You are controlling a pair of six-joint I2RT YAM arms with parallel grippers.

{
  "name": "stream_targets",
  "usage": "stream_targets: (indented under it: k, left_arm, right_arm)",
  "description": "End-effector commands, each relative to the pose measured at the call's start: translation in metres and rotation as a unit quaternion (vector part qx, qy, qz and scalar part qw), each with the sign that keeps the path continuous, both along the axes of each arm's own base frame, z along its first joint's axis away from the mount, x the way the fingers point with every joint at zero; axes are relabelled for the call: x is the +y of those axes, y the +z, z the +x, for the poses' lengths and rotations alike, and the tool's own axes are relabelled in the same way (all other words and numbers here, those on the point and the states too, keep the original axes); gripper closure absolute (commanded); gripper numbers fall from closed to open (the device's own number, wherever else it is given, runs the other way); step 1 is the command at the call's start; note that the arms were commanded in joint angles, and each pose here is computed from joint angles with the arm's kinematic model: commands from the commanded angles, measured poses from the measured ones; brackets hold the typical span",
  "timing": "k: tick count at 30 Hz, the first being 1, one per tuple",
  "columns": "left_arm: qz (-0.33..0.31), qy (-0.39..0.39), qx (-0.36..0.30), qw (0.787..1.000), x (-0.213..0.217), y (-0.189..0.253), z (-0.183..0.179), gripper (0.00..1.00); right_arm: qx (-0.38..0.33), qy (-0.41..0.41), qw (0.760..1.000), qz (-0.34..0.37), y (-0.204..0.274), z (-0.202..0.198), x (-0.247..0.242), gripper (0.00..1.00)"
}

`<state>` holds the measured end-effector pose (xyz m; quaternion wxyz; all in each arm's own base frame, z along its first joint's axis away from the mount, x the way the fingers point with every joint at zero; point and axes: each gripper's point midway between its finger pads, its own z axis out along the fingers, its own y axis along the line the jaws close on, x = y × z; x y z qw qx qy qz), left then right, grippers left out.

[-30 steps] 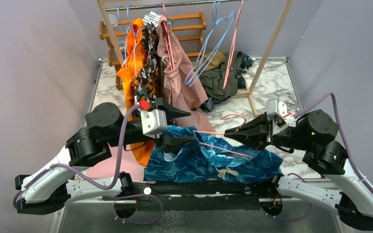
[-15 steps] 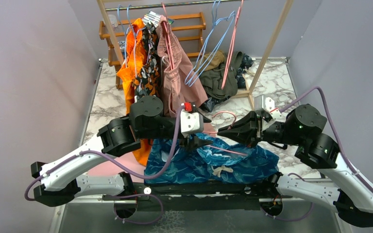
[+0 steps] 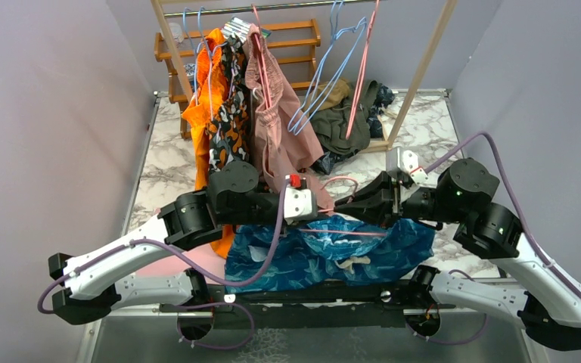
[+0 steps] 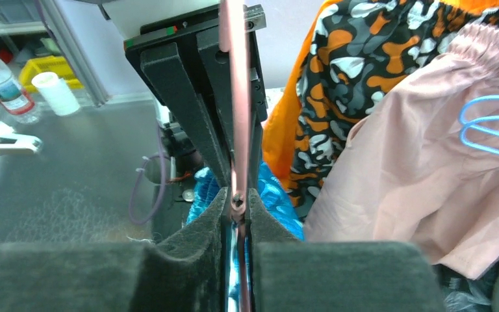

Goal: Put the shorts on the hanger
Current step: Hang the shorts on the hanger.

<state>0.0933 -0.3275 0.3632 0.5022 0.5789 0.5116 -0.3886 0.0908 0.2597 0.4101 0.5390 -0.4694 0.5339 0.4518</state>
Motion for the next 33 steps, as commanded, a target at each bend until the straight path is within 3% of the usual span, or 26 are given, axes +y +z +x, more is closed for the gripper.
stream_targets:
  k: [1, 4, 6, 16, 26, 33]
  left_arm:
    - [-0.063, 0.039, -0.022, 0.997, 0.013, 0.029, 0.007, 1.00]
    - [-0.078, 0.055, -0.029, 0.995, 0.023, 0.036, 0.009, 1.00]
    - [-0.089, 0.062, -0.033, 0.994, 0.030, 0.043, 0.008, 1.00]
    - [-0.148, 0.054, -0.061, 0.986, 0.062, 0.098, -0.009, 1.00]
    - [-0.168, 0.059, -0.066, 0.982, 0.079, 0.117, -0.015, 1.00]
    - [-0.153, 0.032, -0.063, 0.986, 0.072, 0.117, -0.022, 1.00]
  right_arm:
    - [-0.031, -0.011, 0.999, 0.029, 0.030, -0.002, -0.009, 0.77]
    - [-0.036, -0.031, 0.999, 0.025, 0.031, 0.002, -0.016, 0.55]
    - [-0.041, -0.049, 0.998, 0.026, 0.034, 0.004, -0.024, 0.50]
    - [-0.086, -0.097, 0.991, 0.024, 0.062, 0.008, -0.050, 0.49]
    - [-0.097, -0.152, 0.984, 0.000, 0.059, 0.018, -0.072, 0.53]
    - [-0.105, -0.097, 0.988, 0.051, 0.096, -0.007, -0.071, 0.48]
